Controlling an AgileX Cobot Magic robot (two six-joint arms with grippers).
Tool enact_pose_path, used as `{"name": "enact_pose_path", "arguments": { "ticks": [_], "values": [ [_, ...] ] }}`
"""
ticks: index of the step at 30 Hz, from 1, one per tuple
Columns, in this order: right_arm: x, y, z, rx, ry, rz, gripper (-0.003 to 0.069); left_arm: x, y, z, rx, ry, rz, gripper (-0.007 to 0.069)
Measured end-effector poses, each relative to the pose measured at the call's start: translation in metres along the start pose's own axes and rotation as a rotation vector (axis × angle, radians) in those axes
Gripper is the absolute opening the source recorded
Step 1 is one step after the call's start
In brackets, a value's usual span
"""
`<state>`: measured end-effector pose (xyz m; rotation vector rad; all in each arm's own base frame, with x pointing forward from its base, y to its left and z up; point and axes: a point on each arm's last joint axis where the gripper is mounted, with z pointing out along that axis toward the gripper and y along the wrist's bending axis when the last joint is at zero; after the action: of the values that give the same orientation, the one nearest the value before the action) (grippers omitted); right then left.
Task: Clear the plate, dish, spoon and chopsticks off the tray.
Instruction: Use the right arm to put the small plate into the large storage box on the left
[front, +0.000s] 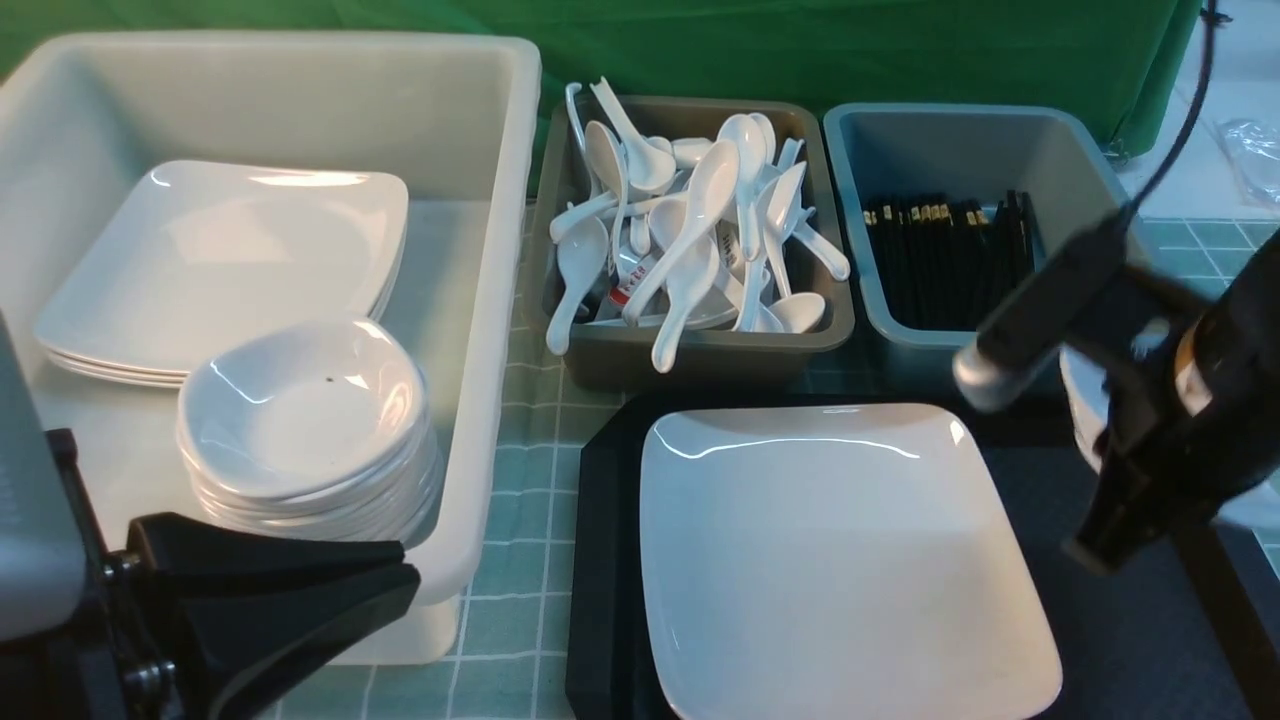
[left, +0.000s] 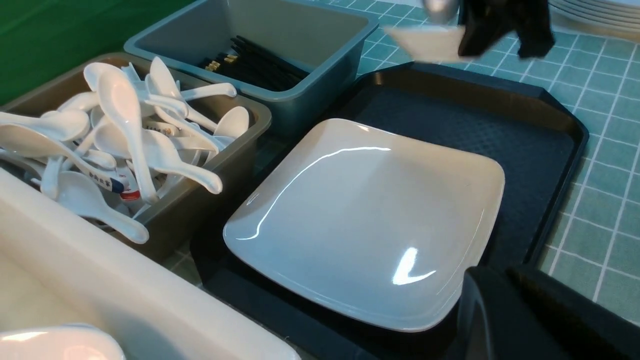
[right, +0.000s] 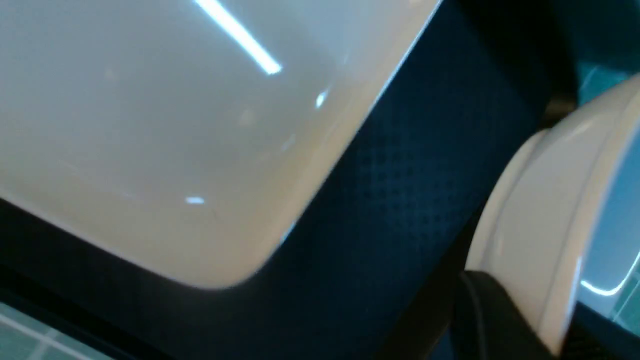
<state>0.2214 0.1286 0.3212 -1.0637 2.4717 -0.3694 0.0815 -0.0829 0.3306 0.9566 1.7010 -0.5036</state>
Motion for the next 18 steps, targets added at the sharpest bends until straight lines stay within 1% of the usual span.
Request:
{"name": "enact_pose_path", "arguments": {
  "ticks": [3, 6, 7, 8, 9, 10, 14, 15, 16, 17, 18],
  "values": [
    [-0.019, 0.012, -0.041, -0.015, -0.153, -0.023, 0.006, 0.0, 0.0, -0.007, -0.032, -0.015, -0.016, 0.0013],
    [-0.042, 0.026, -0.077, -0.046, -0.314, -0.068, 0.006, 0.003, 0.001, -0.022, -0.113, -0.022, -0.045, 0.0013],
    [-0.055, 0.037, -0.091, -0.066, -0.387, -0.109, 0.006, 0.007, 0.001, -0.036, -0.17, -0.027, -0.089, 0.0013],
    [-0.057, 0.038, -0.093, -0.068, -0.397, -0.116, 0.006, 0.008, 0.002, -0.037, -0.186, -0.015, -0.079, 0.0013],
    [-0.066, 0.046, -0.1, -0.08, -0.441, -0.151, 0.006, 0.011, 0.001, -0.045, -0.213, -0.019, -0.108, 0.0013],
    [-0.087, 0.061, -0.109, -0.093, -0.51, -0.213, 0.006, 0.019, 0.001, -0.061, -0.293, 0.009, -0.13, 0.0013],
    [-0.13, 0.097, -0.109, -0.11, -0.584, -0.356, 0.006, 0.032, -0.004, -0.106, -0.439, -0.035, -0.198, 0.0013],
    [-0.134, 0.101, -0.107, -0.111, -0.588, -0.372, 0.006, 0.032, -0.004, -0.106, -0.439, -0.034, -0.198, 0.0013],
    [-0.15, 0.116, -0.102, -0.125, -0.607, -0.425, 0.006, 0.036, -0.008, -0.122, -0.468, -0.08, -0.207, 0.0013],
    [-0.163, 0.128, -0.095, -0.142, -0.615, -0.455, 0.006, 0.038, -0.01, -0.129, -0.478, -0.097, -0.211, 0.0013],
    [-0.167, 0.132, -0.092, -0.143, -0.615, -0.467, 0.006, 0.038, -0.011, -0.13, -0.48, -0.096, -0.213, 0.0013]
  ]
}}
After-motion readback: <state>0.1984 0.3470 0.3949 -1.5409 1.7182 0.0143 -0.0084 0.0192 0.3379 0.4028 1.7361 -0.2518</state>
